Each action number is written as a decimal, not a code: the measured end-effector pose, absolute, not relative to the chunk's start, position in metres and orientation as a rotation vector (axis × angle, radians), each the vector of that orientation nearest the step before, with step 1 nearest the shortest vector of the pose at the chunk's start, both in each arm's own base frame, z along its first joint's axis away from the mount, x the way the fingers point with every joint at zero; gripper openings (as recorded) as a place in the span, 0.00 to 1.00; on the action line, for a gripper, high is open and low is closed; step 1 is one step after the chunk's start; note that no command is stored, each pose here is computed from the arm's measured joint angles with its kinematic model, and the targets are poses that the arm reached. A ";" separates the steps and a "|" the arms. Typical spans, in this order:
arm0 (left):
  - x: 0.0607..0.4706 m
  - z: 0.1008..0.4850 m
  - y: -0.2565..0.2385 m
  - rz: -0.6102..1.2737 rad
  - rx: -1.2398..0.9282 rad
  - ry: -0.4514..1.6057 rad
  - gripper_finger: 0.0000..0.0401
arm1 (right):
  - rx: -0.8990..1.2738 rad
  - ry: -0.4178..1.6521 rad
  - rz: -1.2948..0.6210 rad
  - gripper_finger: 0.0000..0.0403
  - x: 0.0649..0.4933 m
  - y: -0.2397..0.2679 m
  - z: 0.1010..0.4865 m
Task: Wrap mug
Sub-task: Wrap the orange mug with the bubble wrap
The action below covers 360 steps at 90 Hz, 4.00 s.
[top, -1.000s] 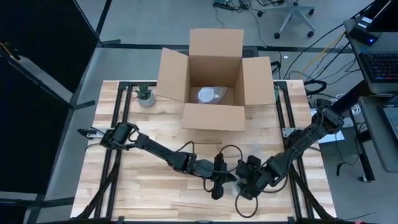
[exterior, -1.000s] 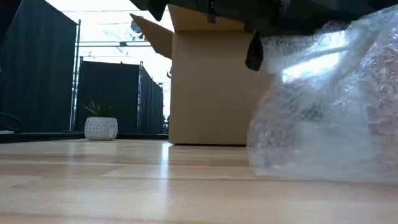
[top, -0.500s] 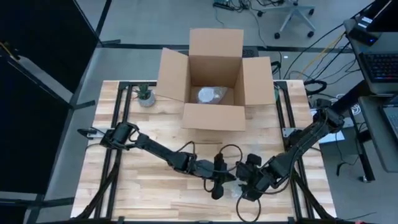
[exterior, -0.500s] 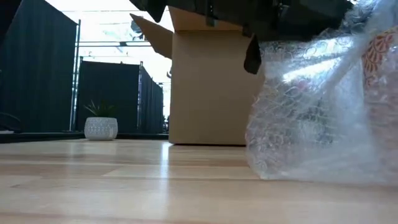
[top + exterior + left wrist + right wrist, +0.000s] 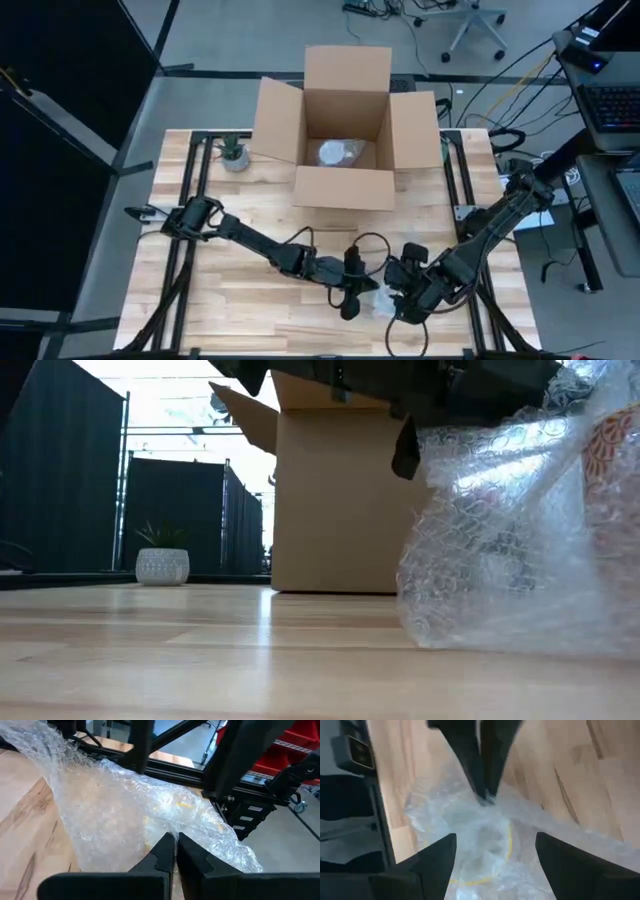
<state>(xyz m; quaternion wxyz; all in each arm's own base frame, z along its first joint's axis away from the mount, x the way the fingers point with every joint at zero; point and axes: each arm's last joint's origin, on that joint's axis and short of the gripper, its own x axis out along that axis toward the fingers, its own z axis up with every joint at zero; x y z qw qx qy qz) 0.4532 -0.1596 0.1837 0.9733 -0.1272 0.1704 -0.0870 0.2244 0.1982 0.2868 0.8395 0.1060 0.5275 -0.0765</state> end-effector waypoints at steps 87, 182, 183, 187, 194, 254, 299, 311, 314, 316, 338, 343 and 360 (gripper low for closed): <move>0.453 0.207 -0.147 -0.142 -0.273 0.287 0.00 | 0.287 0.899 -0.236 0.64 0.177 0.234 0.225; 0.461 0.231 -0.149 -0.231 -0.212 0.205 0.00 | 0.319 0.938 -0.125 0.64 0.173 0.235 0.237; 0.461 0.231 -0.149 -0.232 -0.213 0.204 0.00 | 0.324 0.935 -0.122 0.64 0.173 0.235 0.238; 0.461 0.231 -0.149 -0.233 -0.213 0.206 0.00 | 0.348 0.927 -0.115 0.64 0.170 0.235 0.242; 0.460 0.230 -0.149 -0.234 -0.213 0.211 0.00 | 0.381 0.920 -0.098 0.64 0.166 0.236 0.247; 0.460 0.230 -0.150 -0.237 -0.220 0.213 0.00 | 0.291 0.949 -0.182 0.64 0.188 0.241 0.215; 0.452 0.228 -0.173 -0.313 -0.212 0.243 0.00 | 0.257 0.947 -0.214 0.64 0.206 0.226 0.215; 0.451 0.221 -0.170 -0.292 -0.197 0.318 0.00 | 0.262 0.937 -0.235 0.64 0.212 0.220 0.215; 0.451 0.219 -0.169 -0.285 -0.192 0.339 0.00 | 0.260 0.936 -0.239 0.64 0.214 0.219 0.215; 0.451 0.218 -0.167 -0.279 -0.189 0.351 0.00 | 0.259 0.936 -0.240 0.64 0.215 0.218 0.215; 0.457 0.200 -0.165 -0.260 -0.205 0.378 0.00 | 0.247 0.938 -0.247 0.64 0.224 0.209 0.216; 0.456 0.196 -0.166 -0.262 -0.208 0.400 0.00 | 0.247 0.943 -0.245 0.64 0.226 0.208 0.216; 0.460 0.178 -0.166 -0.254 -0.207 0.439 0.00 | 0.283 0.989 -0.169 0.64 0.221 0.205 0.227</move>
